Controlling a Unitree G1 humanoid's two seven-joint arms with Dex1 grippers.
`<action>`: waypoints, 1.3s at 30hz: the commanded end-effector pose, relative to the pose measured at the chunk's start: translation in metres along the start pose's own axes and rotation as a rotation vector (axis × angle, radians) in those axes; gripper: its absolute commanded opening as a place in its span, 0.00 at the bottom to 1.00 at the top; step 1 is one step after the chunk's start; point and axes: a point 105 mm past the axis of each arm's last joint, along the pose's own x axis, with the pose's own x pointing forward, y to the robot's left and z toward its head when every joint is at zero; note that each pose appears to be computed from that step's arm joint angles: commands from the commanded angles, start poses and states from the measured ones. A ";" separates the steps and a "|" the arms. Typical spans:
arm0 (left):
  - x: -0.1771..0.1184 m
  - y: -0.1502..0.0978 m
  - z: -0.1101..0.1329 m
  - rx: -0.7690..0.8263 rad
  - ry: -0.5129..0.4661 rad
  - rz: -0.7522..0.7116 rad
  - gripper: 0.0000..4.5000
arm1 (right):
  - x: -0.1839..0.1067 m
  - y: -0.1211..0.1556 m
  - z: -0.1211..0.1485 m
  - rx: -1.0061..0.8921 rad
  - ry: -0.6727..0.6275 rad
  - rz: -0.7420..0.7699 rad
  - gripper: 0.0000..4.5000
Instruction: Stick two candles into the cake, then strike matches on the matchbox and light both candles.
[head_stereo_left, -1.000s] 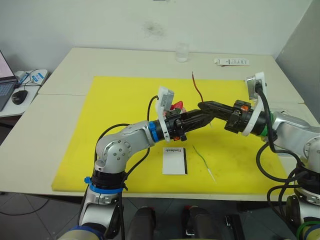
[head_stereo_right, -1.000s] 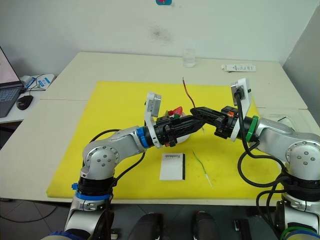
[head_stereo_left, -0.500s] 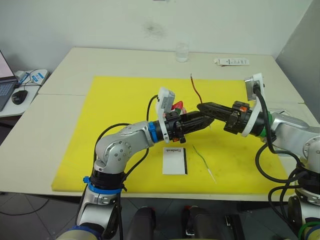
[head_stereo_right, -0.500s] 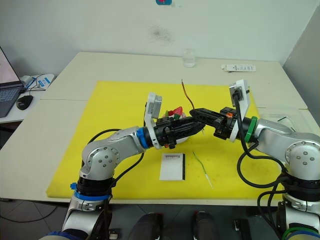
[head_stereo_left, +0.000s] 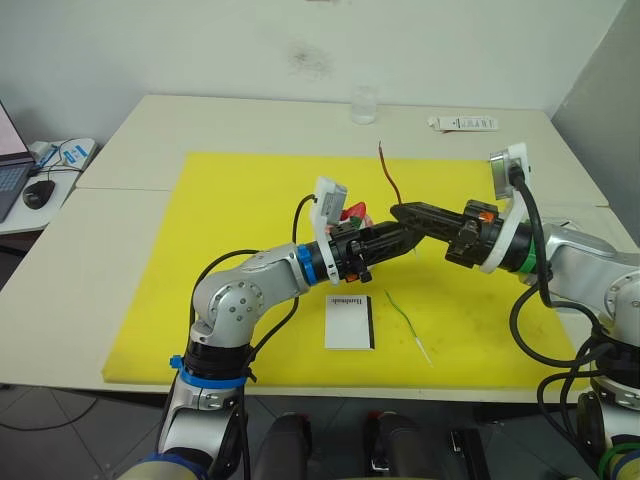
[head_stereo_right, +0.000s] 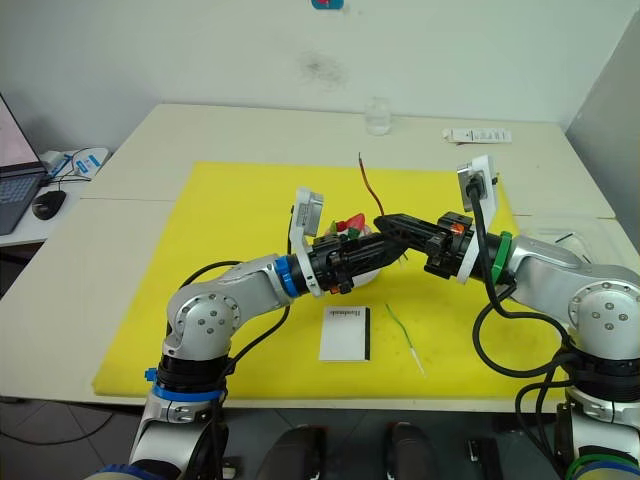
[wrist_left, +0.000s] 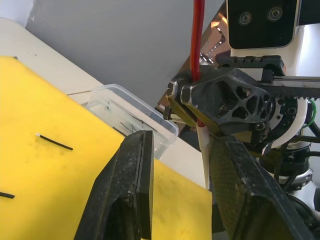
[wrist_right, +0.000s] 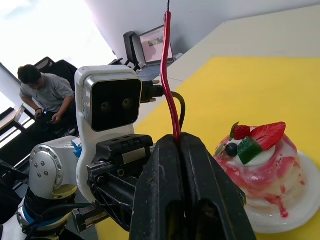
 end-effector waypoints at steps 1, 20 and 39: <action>0.001 -0.010 0.015 0.022 -0.051 -0.043 0.38 | -0.001 0.009 0.008 -0.040 -0.018 0.029 0.00; -0.002 -0.008 0.012 -0.045 -0.052 -0.026 0.00 | -0.002 0.019 0.008 -0.044 -0.001 0.086 0.15; -0.092 0.017 0.055 0.047 -0.026 0.223 0.00 | 0.002 0.014 -0.008 -0.206 -0.005 -0.029 0.99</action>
